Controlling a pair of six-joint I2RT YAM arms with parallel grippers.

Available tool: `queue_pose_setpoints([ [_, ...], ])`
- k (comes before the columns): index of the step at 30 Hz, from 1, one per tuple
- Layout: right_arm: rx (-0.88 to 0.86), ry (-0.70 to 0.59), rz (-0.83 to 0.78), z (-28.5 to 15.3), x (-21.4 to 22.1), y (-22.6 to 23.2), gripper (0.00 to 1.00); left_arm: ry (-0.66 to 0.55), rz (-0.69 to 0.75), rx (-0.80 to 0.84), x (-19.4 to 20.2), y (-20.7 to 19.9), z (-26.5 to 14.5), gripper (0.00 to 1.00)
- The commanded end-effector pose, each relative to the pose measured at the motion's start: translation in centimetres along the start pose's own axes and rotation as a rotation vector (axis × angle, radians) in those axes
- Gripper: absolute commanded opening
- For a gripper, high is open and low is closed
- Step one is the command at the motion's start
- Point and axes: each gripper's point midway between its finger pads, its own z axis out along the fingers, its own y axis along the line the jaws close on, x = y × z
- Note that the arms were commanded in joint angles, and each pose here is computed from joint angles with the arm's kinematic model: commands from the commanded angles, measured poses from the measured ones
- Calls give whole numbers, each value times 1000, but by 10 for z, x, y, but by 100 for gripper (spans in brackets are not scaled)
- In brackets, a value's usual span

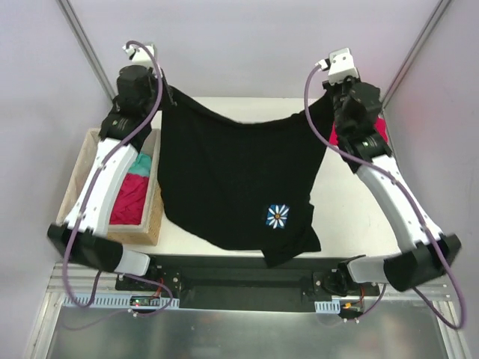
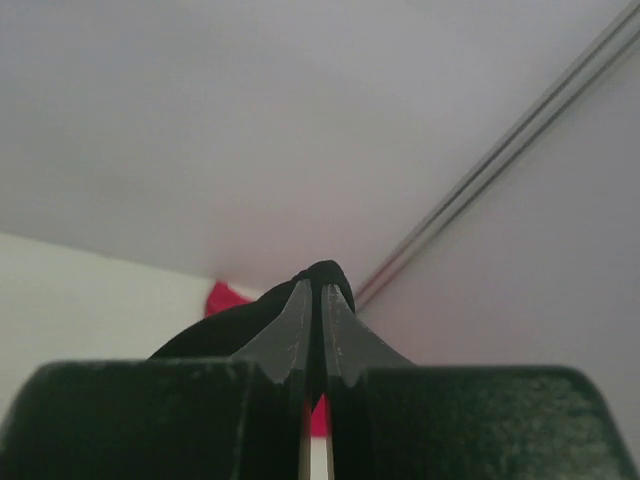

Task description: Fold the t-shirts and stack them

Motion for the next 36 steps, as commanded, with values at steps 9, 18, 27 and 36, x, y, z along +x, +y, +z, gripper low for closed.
queue_pose_setpoints([
  [9, 68, 348, 155, 109, 173, 43, 1, 253, -79, -236, 114, 85, 164, 0],
  [18, -18, 479, 166, 142, 229, 106, 78, 414, -99, -296, 185, 106, 216, 82],
  [27, -50, 387, 170, 117, 158, 108, 96, 343, -173, -252, 140, 82, 188, 99],
  [36, -237, 540, 135, -28, 136, 191, 97, 584, -184, -160, 199, 20, 75, 99],
])
